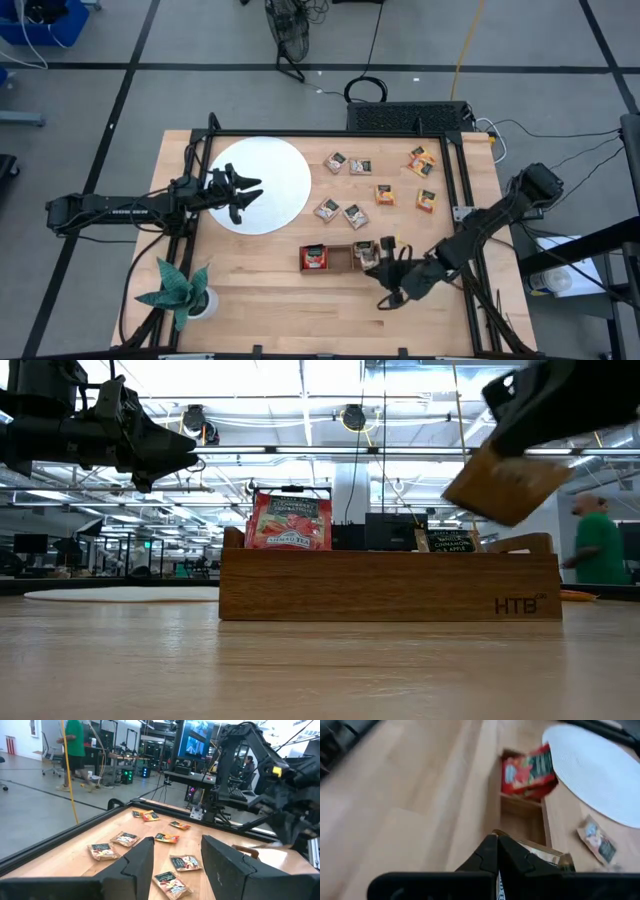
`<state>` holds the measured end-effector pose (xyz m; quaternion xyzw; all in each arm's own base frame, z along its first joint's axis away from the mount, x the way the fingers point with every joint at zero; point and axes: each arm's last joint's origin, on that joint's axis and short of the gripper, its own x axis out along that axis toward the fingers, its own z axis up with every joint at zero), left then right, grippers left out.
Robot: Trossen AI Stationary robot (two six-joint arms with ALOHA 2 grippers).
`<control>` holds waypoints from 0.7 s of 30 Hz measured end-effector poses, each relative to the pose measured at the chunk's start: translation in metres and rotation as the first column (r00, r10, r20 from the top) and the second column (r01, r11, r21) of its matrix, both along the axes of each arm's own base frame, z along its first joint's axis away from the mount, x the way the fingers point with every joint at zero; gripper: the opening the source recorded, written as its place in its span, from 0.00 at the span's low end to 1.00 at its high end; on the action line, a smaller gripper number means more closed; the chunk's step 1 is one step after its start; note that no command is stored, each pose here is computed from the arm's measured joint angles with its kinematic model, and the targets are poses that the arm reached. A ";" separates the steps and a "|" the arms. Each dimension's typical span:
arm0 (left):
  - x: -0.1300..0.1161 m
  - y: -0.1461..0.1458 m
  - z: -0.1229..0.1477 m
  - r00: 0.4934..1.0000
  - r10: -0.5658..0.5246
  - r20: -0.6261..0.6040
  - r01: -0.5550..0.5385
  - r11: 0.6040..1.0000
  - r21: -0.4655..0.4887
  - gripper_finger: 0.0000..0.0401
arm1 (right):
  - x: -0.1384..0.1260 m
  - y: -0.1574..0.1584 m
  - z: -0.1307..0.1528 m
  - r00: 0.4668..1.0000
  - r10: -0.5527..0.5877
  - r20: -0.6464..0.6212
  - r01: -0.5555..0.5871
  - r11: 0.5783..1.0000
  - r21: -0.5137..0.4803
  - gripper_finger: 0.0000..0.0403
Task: Pick & Place Tea
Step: Put the brown tea bag into the right section of the wooden organizer
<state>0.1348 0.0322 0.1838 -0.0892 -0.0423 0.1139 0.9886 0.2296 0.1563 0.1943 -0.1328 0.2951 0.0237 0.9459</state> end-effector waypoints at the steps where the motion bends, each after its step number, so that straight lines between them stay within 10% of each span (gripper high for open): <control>1: 0.000 0.000 0.000 1.000 0.000 0.000 0.000 1.000 0.000 0.41 | 0.003 -0.001 -0.004 1.000 -0.014 -0.007 0.014 1.000 -0.026 0.00; 21: 0.000 0.000 0.000 1.000 0.000 0.000 0.000 1.000 0.000 0.41 | 0.018 -0.013 -0.029 0.995 -0.086 -0.043 0.073 0.969 -0.237 0.02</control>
